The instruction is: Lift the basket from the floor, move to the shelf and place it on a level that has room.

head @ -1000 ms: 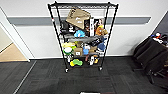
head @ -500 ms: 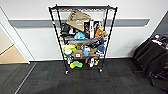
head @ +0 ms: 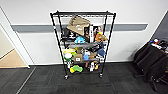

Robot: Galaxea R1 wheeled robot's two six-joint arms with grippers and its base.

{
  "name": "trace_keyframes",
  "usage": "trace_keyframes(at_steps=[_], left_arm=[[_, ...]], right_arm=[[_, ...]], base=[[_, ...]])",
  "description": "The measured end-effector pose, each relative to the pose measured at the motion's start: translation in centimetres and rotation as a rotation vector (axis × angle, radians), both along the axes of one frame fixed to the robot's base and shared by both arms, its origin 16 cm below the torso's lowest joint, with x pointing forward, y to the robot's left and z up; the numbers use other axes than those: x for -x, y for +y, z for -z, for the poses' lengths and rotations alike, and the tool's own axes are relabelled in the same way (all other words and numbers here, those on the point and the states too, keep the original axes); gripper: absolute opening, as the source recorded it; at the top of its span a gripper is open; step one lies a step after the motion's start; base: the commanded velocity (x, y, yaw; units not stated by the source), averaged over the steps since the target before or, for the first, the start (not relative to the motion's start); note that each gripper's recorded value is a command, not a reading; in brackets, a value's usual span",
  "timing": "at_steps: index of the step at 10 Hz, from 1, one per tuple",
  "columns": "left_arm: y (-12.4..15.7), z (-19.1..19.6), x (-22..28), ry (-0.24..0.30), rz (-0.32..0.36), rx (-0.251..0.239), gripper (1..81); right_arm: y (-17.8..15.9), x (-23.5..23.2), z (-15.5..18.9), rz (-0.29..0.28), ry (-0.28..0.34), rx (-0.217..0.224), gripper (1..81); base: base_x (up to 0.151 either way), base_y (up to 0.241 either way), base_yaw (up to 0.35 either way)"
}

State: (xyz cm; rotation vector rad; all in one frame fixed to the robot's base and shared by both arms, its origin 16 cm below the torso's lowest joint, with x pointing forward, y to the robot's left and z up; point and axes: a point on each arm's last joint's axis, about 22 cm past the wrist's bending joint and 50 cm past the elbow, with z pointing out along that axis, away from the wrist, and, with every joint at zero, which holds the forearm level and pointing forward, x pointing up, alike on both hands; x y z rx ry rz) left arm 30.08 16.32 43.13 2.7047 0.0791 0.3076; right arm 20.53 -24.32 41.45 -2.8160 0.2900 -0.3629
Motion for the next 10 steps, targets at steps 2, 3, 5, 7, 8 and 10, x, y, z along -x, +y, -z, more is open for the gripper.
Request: trace_keyframes(at_steps=[2,3,5,7,8,10], left_arm=[[-0.4,0.7,-1.5,0.018,-0.002,-0.001,81.1],[-0.3,1.6,-1.4,0.048,-0.001,-0.011,81.1],[0.5,3.1,-3.3,0.070,-0.013,-0.026,81.1],[0.5,4.5,-4.9,0.110,0.001,-0.032,81.1],[0.4,5.2,-5.8,0.131,0.010,-0.034,81.1],[0.2,6.3,-8.3,0.167,0.033,-0.041,81.1]], right_arm=[[0.0,0.3,0.8,0.002,0.022,0.001,81.1],[-0.1,0.7,1.5,0.003,0.042,0.002,81.1],[-0.4,0.9,2.8,0.015,0.078,0.004,81.1],[-0.7,0.3,4.1,0.023,0.101,0.008,81.1],[-0.7,0.0,4.8,0.024,0.112,0.009,81.1],[-1.3,0.4,6.1,0.022,0.145,0.013,81.1]], base=[[0.000,0.000,0.000],[0.000,0.000,0.000],[0.000,0.000,0.000],[0.000,0.000,0.000],[0.000,0.000,0.000],[0.000,0.000,0.000]])
